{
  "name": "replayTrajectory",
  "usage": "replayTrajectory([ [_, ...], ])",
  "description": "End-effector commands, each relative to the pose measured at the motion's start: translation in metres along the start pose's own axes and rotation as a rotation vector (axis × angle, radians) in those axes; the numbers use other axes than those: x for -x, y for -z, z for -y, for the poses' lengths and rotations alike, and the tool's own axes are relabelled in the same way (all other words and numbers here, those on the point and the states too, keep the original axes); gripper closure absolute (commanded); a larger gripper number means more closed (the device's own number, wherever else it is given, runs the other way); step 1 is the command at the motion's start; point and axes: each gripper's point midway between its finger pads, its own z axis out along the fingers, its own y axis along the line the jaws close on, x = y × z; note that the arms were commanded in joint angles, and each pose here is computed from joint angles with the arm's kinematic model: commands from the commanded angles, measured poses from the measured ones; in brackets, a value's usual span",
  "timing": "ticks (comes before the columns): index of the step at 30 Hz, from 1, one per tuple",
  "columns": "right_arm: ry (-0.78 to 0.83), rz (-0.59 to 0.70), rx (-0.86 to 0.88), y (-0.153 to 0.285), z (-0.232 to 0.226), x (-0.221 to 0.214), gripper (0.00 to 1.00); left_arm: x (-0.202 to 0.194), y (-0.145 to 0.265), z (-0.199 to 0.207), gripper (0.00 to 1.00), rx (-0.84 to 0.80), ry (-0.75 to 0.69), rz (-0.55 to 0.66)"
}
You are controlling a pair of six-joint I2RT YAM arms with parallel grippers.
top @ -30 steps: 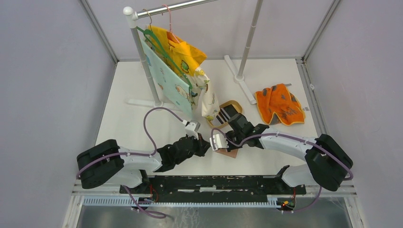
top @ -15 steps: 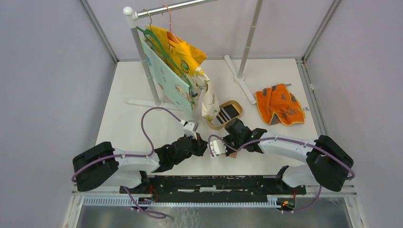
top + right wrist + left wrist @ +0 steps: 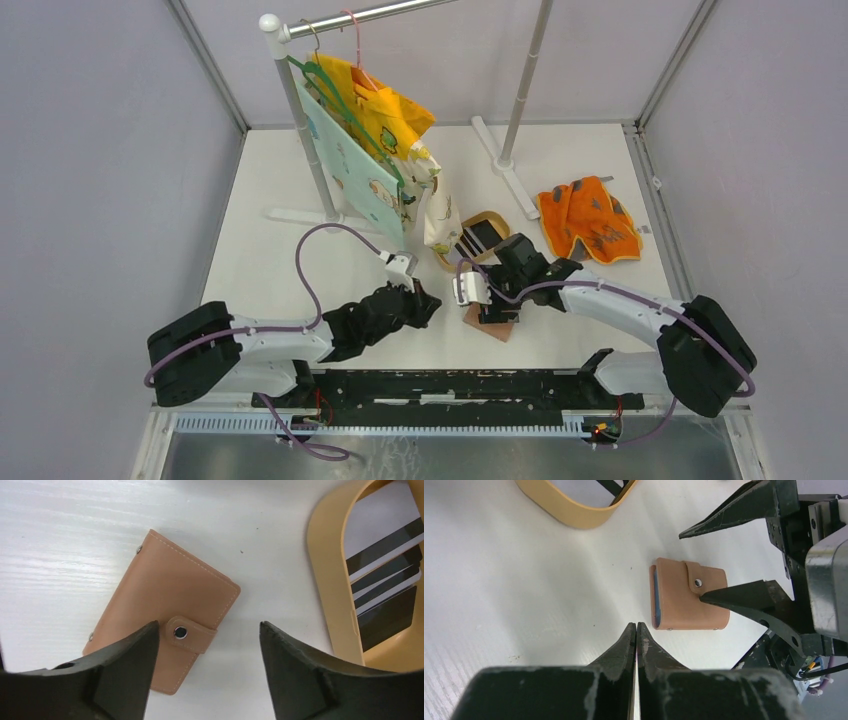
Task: Put the credit cards into the card holder
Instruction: Close the card holder at the center of the board, then reset both arms
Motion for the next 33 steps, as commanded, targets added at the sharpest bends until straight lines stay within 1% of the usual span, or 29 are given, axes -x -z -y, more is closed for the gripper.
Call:
replayTrajectory([
  [1, -0.036, 0.111, 0.004, 0.027, 0.017, 0.032, 0.15, 0.032, -0.001, 0.023, 0.92, -0.048, -0.028, 0.064],
  [4, -0.036, 0.176, -0.054, 0.051, 0.04, 0.046, 0.04, 0.039, 0.003, 0.027, 0.88, -0.056, -0.032, 0.07],
  [6, -0.051, 0.192, -0.149, 0.072, 0.061, 0.048, 0.02, 0.045, 0.006, 0.028, 0.83, -0.047, -0.04, 0.075],
  [8, -0.11, 0.19, -0.311, 0.101, 0.092, 0.044, 0.02, 0.054, 0.012, 0.027, 0.77, -0.027, -0.052, 0.092],
  [9, -0.185, 0.186, -0.448, 0.121, 0.113, 0.036, 0.02, 0.06, 0.015, 0.026, 0.72, -0.01, -0.057, 0.104],
  [10, -0.288, 0.189, -0.582, 0.142, 0.13, 0.027, 0.02, 0.069, 0.019, 0.025, 0.64, 0.006, -0.058, 0.123],
  [11, -0.368, 0.192, -0.749, 0.17, 0.147, 0.017, 0.02, 0.076, 0.023, 0.021, 0.55, 0.027, -0.058, 0.135],
  [12, -0.42, 0.205, -0.861, 0.19, 0.157, 0.012, 0.02, 0.084, 0.028, 0.018, 0.47, 0.042, -0.051, 0.152],
  [13, -0.448, 0.209, -0.924, 0.207, 0.163, 0.012, 0.02, 0.092, 0.033, 0.014, 0.35, 0.053, -0.038, 0.168],
  [15, -0.5, 0.237, -0.948, 0.223, 0.167, 0.02, 0.02, 0.112, 0.044, 0.004, 0.2, 0.069, -0.001, 0.202],
  [17, -0.468, 0.3, -0.914, 0.231, 0.163, 0.036, 0.02, 0.14, 0.059, -0.007, 0.1, 0.094, 0.029, 0.258],
  [19, -0.461, 0.33, -0.88, 0.235, 0.16, 0.047, 0.02, 0.155, 0.076, -0.017, 0.01, 0.151, 0.003, 0.275],
  [20, -0.476, 0.341, -0.893, 0.239, 0.161, 0.048, 0.02, 0.166, 0.085, -0.016, 0.01, 0.163, -0.012, 0.294],
  [22, -0.586, 0.372, -0.97, 0.254, 0.168, 0.046, 0.02, 0.182, 0.101, -0.013, 0.0, 0.183, -0.042, 0.314],
  [25, -0.651, 0.382, -1.049, 0.272, 0.172, 0.042, 0.02, 0.199, 0.119, -0.008, 0.0, 0.199, -0.069, 0.319],
  [33, -0.635, 0.411, -1.019, 0.278, 0.167, 0.053, 0.02, 0.215, 0.136, -0.004, 0.0, 0.217, -0.129, 0.323],
])
